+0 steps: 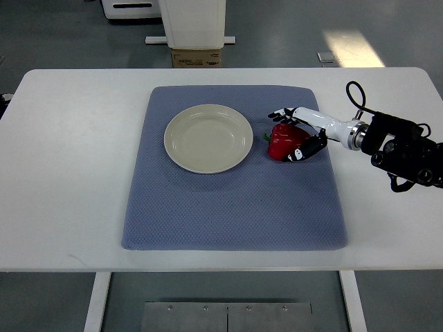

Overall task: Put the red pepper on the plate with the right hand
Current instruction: 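Close the right hand fingers around the red bell pepper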

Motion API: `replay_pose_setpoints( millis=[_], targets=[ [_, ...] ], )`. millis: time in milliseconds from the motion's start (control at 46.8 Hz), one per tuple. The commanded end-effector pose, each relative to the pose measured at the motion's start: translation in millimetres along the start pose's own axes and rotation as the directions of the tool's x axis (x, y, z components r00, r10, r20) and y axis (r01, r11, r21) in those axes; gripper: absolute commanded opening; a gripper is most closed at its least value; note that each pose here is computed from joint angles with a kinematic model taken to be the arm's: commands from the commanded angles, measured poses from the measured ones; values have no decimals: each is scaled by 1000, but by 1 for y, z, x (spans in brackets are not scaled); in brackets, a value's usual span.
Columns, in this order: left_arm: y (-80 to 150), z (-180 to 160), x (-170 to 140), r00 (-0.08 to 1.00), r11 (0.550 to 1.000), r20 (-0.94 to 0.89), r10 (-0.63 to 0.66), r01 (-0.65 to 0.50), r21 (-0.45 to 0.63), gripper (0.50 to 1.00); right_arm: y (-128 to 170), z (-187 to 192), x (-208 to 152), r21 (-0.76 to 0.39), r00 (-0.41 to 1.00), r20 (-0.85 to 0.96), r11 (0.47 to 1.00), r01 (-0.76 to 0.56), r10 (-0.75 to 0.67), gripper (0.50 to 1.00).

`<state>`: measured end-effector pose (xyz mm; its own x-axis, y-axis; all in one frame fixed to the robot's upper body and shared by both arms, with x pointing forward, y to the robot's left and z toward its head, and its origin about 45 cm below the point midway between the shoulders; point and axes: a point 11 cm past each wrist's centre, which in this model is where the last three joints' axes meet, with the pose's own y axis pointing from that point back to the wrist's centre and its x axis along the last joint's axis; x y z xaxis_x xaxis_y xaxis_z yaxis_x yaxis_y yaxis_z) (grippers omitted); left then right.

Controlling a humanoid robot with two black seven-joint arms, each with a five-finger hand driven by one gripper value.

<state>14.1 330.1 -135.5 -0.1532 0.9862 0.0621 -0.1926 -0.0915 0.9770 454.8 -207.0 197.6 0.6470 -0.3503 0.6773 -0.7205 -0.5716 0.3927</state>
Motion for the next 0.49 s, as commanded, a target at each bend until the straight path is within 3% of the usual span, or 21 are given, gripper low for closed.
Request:
replay_pose_setpoints(
  millis=[0, 171, 278, 321, 342, 470],
  targets=[
    [0, -1, 0, 1000, 1000, 0, 0, 0, 1, 1000, 0, 1, -1, -1, 1000, 2, 1000, 1, -1, 828],
    [0, -1, 0, 1000, 1000, 0, 0, 0, 1, 1000, -1, 0, -3, 1, 1000, 3, 1000, 6, -6, 744],
    [0, -1, 0, 1000, 1000, 0, 0, 0, 1, 1000, -1, 0, -3, 0, 1000, 2, 1000, 6, -6, 632],
    [0, 0, 0, 1000, 1000, 0, 0, 0, -1, 1000, -1, 0, -2, -3, 1000, 1, 1000, 3, -3, 569],
    [0, -1, 0, 1000, 1000, 0, 0, 0, 1, 1000, -1, 1, -2, -5, 1000, 1, 1000, 3, -3, 513],
    [0, 0, 0, 1000, 1000, 0, 0, 0, -1, 1000, -1, -4, 7, -2, 1000, -7, 1000, -12, 12, 500]
  ],
)
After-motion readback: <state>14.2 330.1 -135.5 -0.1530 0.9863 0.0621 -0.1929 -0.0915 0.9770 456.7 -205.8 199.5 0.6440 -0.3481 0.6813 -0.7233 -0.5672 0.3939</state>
